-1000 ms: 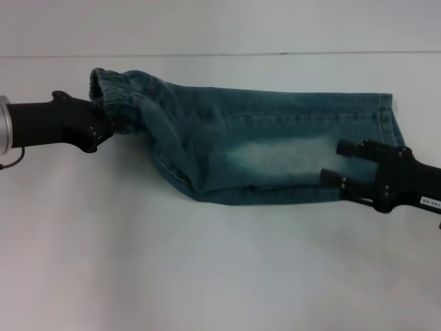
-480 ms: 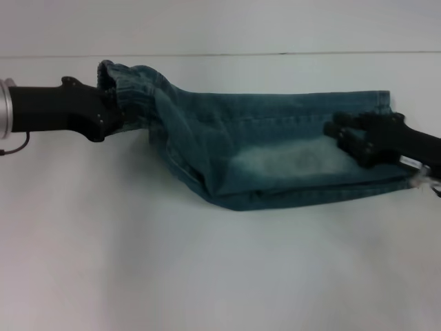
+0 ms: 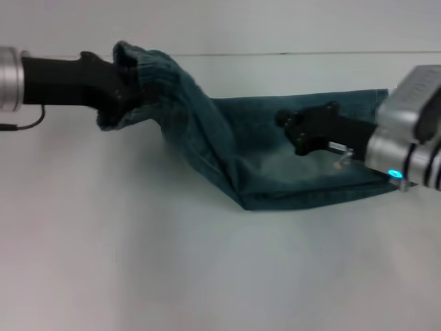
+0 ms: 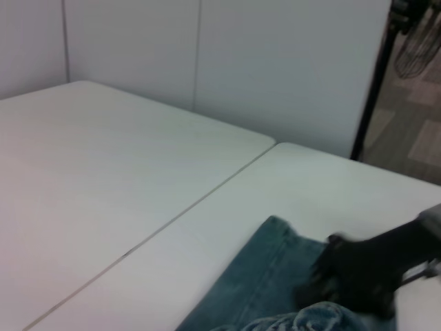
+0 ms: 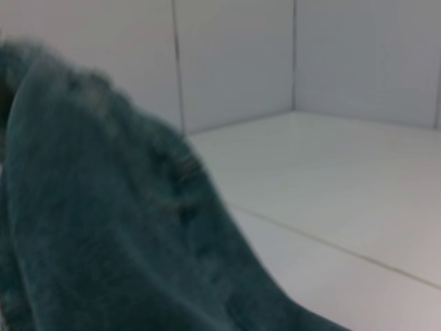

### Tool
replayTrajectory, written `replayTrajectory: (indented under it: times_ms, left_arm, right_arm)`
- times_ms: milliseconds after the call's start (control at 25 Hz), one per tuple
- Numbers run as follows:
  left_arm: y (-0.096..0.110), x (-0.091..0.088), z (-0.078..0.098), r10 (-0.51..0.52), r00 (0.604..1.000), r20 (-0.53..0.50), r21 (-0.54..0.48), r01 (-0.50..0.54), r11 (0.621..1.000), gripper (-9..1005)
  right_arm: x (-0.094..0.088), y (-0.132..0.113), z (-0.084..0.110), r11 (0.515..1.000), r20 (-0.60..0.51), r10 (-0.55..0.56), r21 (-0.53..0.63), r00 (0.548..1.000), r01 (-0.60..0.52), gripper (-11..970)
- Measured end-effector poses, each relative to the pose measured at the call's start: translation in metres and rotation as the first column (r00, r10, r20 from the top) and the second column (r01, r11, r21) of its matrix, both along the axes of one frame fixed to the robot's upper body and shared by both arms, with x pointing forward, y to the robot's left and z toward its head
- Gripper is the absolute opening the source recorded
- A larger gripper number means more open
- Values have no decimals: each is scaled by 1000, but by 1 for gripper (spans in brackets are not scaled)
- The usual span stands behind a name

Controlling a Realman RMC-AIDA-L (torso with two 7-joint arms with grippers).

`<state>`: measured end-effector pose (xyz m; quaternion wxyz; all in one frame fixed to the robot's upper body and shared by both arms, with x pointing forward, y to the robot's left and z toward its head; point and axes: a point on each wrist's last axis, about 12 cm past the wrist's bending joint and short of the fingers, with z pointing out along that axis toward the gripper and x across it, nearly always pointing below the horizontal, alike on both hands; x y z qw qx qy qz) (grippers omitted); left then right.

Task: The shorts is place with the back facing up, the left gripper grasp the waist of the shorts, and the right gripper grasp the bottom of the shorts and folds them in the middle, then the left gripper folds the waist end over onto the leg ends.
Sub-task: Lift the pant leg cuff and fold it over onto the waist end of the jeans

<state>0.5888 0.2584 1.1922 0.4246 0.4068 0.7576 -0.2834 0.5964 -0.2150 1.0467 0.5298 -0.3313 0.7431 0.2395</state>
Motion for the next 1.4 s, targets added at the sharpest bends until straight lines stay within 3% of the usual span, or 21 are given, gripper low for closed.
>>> replayTrajectory:
  times_ms: [640,1040,1240,1400]
  left_arm:
    - [-48,14,38,-97,991,-91,-79,90,993,70]
    - [-71,16,39,-114,989,-98,-42,110,993,71]
    - [-82,17,32,-119,988,-94,-18,118,993,69]
    - [-88,18,27,-123,988,-97,-4,123,992,69]
  right_arm:
    - [2,48,-2,980,-36,173,-97,984,-176,-1]
    - [-16,63,-8,944,-71,310,-97,948,-316,-1]
    - [-22,44,-11,959,-60,276,-53,959,-279,-2]
    - [-30,-1,-7,984,-11,178,10,984,-177,-2]
